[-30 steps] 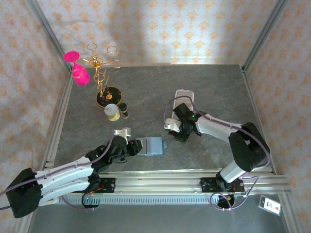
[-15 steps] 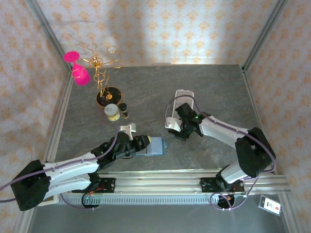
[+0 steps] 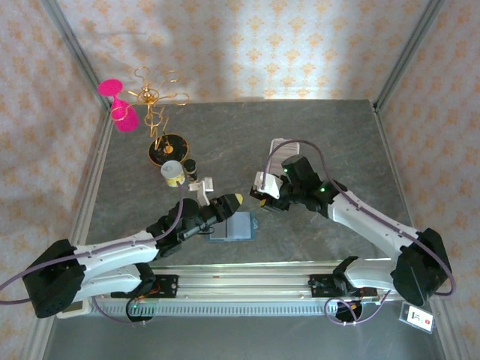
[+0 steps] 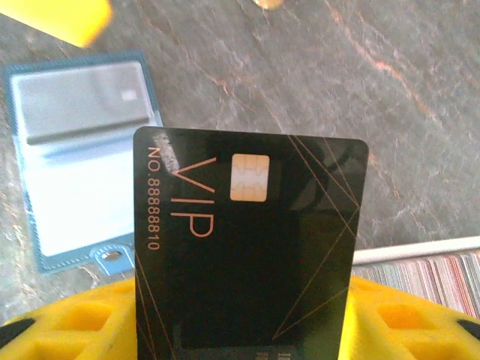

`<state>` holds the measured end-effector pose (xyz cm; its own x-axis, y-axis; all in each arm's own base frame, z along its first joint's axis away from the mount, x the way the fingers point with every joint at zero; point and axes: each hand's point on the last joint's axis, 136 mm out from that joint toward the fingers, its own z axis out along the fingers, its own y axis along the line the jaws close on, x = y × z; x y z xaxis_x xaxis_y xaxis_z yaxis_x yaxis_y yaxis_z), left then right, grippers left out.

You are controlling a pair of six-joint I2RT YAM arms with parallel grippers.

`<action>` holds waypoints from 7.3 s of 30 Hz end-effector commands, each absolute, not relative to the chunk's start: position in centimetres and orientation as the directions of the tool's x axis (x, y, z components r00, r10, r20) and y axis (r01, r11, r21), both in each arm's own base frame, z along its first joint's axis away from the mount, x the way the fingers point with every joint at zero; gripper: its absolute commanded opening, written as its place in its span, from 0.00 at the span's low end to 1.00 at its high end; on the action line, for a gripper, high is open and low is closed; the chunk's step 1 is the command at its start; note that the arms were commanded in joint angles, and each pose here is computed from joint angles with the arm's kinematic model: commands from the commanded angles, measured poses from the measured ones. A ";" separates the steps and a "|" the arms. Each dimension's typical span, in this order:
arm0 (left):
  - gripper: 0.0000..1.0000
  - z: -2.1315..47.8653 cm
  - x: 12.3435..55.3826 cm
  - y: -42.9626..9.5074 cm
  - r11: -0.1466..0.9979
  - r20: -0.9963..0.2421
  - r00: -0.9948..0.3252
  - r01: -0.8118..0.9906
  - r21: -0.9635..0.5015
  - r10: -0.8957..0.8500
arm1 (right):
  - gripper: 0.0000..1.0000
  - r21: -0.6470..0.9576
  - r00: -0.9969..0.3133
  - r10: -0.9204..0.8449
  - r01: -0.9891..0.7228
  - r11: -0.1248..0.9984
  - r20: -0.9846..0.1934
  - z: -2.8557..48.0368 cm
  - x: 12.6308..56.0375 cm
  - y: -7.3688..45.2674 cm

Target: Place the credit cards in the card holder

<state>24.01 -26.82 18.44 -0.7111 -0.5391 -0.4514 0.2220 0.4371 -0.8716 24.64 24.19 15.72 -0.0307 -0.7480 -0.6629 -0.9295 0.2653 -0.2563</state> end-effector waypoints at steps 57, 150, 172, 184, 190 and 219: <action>0.00 33.2 15.4 -28.2 0.293 -0.960 -0.265 0.914 -0.280 -0.092 | 0.69 0.168 -0.180 -0.159 -0.982 0.088 -0.971 32.9 13.5 27.2; 0.30 2.1 19.7 -16.7 0.795 -0.449 -0.804 -0.046 -0.606 -0.389 | 0.00 0.755 -0.893 0.311 -0.048 0.654 -0.326 5.9 20.5 34.0; 0.23 1.3 18.9 -16.5 0.788 -0.421 -0.819 -0.060 -0.613 -0.390 | 0.00 0.768 -0.908 0.311 -0.019 0.640 -0.282 5.4 20.0 34.8; 0.23 1.1 18.7 -16.4 0.789 -0.419 -0.821 -0.061 -0.611 -0.388 | 0.00 0.783 -0.911 0.310 -0.022 0.621 -0.272 5.5 19.9 35.2; 0.22 0.8 18.6 -16.3 0.793 -0.417 -0.823 -0.066 -0.606 -0.387 | 0.00 0.759 -0.889 0.334 -0.023 0.650 -0.314 5.8 20.5 34.1; 0.22 0.8 18.6 -16.4 0.792 -0.418 -0.823 -0.061 -0.607 -0.384 | 0.00 0.773 -0.886 0.355 -0.007 0.634 -0.299 5.2 20.5 34.1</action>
<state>19.62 -16.77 2.11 -0.7990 -0.3964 -0.4521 -0.0389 0.7844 -0.6191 20.91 33.87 5.01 -0.8813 0.3548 -0.3121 -0.0058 0.6523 0.7579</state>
